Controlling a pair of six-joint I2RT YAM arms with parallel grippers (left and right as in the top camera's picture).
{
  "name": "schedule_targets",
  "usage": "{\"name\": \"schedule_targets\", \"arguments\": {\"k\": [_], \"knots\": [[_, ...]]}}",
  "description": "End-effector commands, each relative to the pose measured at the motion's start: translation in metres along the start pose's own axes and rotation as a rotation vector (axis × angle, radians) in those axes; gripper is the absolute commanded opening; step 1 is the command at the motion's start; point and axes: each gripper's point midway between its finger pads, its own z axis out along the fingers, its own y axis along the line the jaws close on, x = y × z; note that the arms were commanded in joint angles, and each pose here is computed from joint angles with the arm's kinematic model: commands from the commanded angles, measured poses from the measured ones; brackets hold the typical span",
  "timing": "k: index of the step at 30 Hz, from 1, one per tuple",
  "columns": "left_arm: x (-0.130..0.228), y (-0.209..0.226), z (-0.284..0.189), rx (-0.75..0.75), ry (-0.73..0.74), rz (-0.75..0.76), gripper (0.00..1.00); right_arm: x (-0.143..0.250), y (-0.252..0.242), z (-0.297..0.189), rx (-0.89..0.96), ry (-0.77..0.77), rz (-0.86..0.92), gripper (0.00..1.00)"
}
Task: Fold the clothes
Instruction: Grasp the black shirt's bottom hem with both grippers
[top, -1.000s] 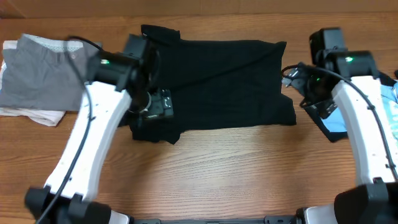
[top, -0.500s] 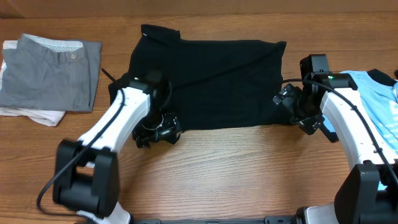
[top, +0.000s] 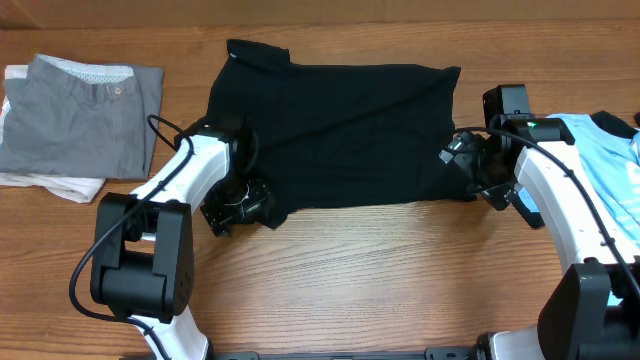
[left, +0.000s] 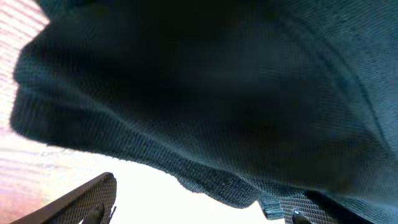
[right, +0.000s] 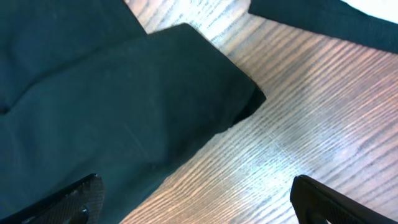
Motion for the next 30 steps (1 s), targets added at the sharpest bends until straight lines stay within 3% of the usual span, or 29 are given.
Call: {"name": "schedule_targets", "arguments": {"k": [1,10,16,30], "knots": [[-0.005,-0.003,-0.004,0.018,-0.034,0.039,0.86,-0.004,-0.003,0.001,0.008,-0.018,-0.001,1.00],[-0.005,-0.016,-0.038,0.124,-0.114,0.109,0.80,0.006,-0.009,0.035,-0.017,-0.014,0.019,1.00],[-0.017,0.005,-0.057,0.056,-0.229,0.074,0.84,0.003,-0.010,0.042,-0.019,-0.038,0.040,1.00],[-0.016,0.034,-0.008,-0.036,-0.089,-0.044,0.84,-0.003,-0.013,0.057,-0.014,-0.037,0.079,1.00]]}}
